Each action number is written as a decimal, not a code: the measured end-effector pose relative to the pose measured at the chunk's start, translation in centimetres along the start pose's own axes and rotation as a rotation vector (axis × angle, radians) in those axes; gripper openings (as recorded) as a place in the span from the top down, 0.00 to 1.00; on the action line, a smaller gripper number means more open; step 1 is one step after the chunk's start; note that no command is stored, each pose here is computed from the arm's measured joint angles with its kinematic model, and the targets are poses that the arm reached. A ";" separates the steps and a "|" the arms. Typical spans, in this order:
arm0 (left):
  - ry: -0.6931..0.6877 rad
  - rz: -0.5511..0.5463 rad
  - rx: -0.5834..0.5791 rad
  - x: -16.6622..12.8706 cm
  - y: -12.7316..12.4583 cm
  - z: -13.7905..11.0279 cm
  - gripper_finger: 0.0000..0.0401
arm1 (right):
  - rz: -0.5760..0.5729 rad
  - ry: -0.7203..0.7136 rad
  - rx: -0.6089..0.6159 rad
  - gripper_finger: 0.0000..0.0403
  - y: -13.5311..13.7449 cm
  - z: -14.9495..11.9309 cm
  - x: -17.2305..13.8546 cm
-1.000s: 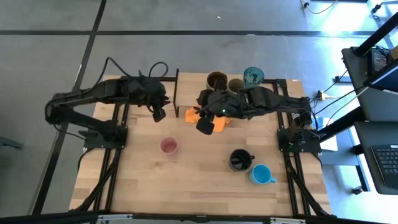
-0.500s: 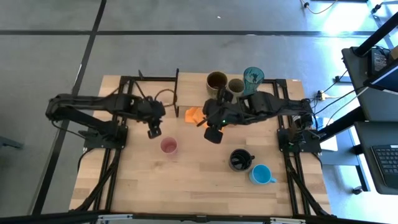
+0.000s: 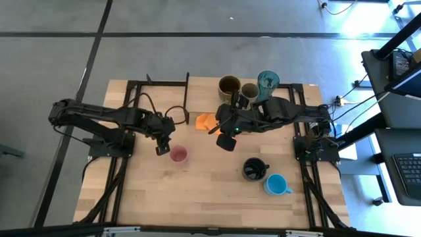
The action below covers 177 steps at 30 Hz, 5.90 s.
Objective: Stack small to large cups/mugs on shelf
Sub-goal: Put the pink cup on the shelf
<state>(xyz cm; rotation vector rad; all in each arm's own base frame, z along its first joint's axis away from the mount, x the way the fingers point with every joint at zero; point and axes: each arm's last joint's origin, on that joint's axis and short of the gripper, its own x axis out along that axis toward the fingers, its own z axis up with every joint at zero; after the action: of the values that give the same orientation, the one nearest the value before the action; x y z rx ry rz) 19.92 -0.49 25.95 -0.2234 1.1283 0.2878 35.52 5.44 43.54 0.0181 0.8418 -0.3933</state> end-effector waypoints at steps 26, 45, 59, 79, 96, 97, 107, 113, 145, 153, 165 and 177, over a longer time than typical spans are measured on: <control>0.048 -0.173 -0.108 2.0 -1.3 0.2 0.75 | 0.002 0.001 0.036 0.66 0.1 0.0 -0.1; 0.086 -0.136 -0.064 3.9 -1.7 0.7 0.75 | -0.005 0.019 0.034 0.66 0.1 -0.2 0.0; 0.065 -0.133 -0.023 3.9 -1.8 0.8 0.87 | -0.012 0.037 0.024 0.66 0.0 -0.4 -0.1; 0.017 -0.167 0.021 4.1 -1.7 1.3 0.99 | -0.103 0.015 0.089 0.66 -1.1 -0.9 -1.7; -0.073 -0.241 -0.016 3.8 -0.9 3.0 1.00 | -0.189 -0.014 0.148 0.66 -2.9 -1.7 -4.3; -0.090 -0.247 -0.018 3.7 -0.9 3.2 1.00 | -0.188 -0.016 0.149 0.66 -2.9 -1.7 -4.3; -0.083 -0.271 0.018 6.6 -2.0 8.2 1.00 | -0.199 -0.044 0.204 0.66 -3.1 -1.8 -5.0; -0.096 -0.271 0.089 7.3 -3.6 13.8 1.00 | -0.180 -0.061 0.258 0.66 -2.4 -2.1 -5.5; -0.078 -0.224 0.324 11.3 -12.2 20.6 0.98 | -0.195 -0.111 0.308 0.66 -1.3 -2.5 -6.3; -0.134 -0.261 0.322 11.2 -12.5 21.2 0.97 | -0.195 -0.111 0.309 0.66 -1.3 -2.5 -6.3; -0.105 -0.274 0.361 12.0 -12.5 21.0 0.99 | -0.195 -0.113 0.331 0.66 -1.3 -2.5 -6.2; -0.016 -0.170 0.375 8.4 -9.3 21.2 1.00 | -0.202 -0.116 0.326 0.66 -1.3 -2.5 -6.2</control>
<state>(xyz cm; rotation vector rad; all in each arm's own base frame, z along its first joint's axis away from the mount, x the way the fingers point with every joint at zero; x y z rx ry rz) 44.46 -1.55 27.31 0.0160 1.1176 -0.0743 29.55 6.72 46.59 0.2117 0.6599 -0.7120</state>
